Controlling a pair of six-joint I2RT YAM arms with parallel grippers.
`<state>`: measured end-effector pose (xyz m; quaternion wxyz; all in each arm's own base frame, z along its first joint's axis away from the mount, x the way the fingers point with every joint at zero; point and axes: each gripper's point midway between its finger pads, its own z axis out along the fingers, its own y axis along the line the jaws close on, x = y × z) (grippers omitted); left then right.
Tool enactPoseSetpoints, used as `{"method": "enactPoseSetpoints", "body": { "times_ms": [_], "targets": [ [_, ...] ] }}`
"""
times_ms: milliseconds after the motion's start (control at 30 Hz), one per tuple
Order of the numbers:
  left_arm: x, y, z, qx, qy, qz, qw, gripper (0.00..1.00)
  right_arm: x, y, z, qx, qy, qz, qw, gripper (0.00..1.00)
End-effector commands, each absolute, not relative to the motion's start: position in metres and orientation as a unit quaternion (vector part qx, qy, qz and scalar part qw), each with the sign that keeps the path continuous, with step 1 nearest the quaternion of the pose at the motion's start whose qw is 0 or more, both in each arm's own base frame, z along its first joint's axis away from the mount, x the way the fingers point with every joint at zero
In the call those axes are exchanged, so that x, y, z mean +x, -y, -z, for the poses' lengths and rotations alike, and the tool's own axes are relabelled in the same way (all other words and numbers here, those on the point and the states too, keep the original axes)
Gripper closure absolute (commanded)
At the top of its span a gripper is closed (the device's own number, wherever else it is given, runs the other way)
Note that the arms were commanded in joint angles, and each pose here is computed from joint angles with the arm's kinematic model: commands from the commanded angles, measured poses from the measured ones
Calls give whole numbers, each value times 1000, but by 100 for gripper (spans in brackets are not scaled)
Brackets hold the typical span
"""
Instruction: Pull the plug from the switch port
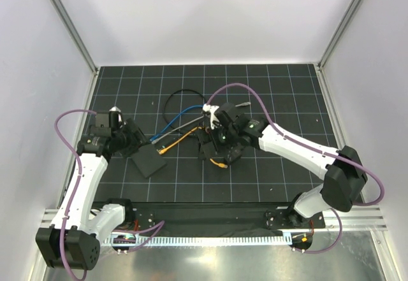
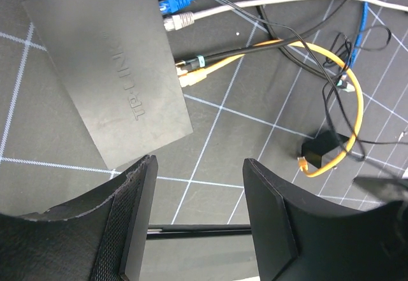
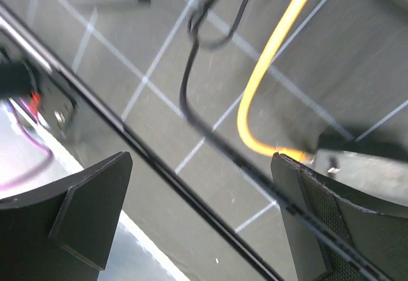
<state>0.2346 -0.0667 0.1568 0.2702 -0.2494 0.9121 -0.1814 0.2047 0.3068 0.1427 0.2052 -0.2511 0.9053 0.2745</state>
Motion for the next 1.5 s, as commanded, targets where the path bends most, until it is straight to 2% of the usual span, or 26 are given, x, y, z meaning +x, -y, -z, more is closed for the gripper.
{"method": "enactPoseSetpoints", "body": {
  "times_ms": [0, 133, 267, 433, 533, 700, 933, 1267, 1467],
  "targets": [
    [239, 74, -171, -218, -906, 208, 296, 39, 245, -320, -189, -208, -884, -313, 278, 0],
    [238, 76, -175, -211, -902, 219, 306, 39, 267, -330, -208, -215, -841, -338, 363, 0],
    [234, 79, -180, -206, -899, 227, 312, 39, 284, -328, -224, -166, -834, -358, 387, 0],
    [229, 81, -184, -205, -894, 238, 318, 38, 318, -316, -240, 41, -825, -476, 303, 0],
    [228, 87, -189, -192, -889, 256, 327, 33, 333, -310, -240, 137, -810, -506, 263, 0],
    [225, 87, -191, -188, -890, 255, 327, 30, 335, -310, -225, 229, -827, -480, 181, 0],
    [221, 83, -198, -188, -890, 247, 334, 26, 300, -311, -214, 233, -840, -480, 100, 0],
    [221, 83, -197, -188, -892, 245, 330, 24, 224, -328, -225, 172, -802, -570, -55, 0],
    [220, 82, -200, -187, -892, 242, 333, 23, 173, -354, -250, 94, -785, -607, -83, 0]
  ]
}}
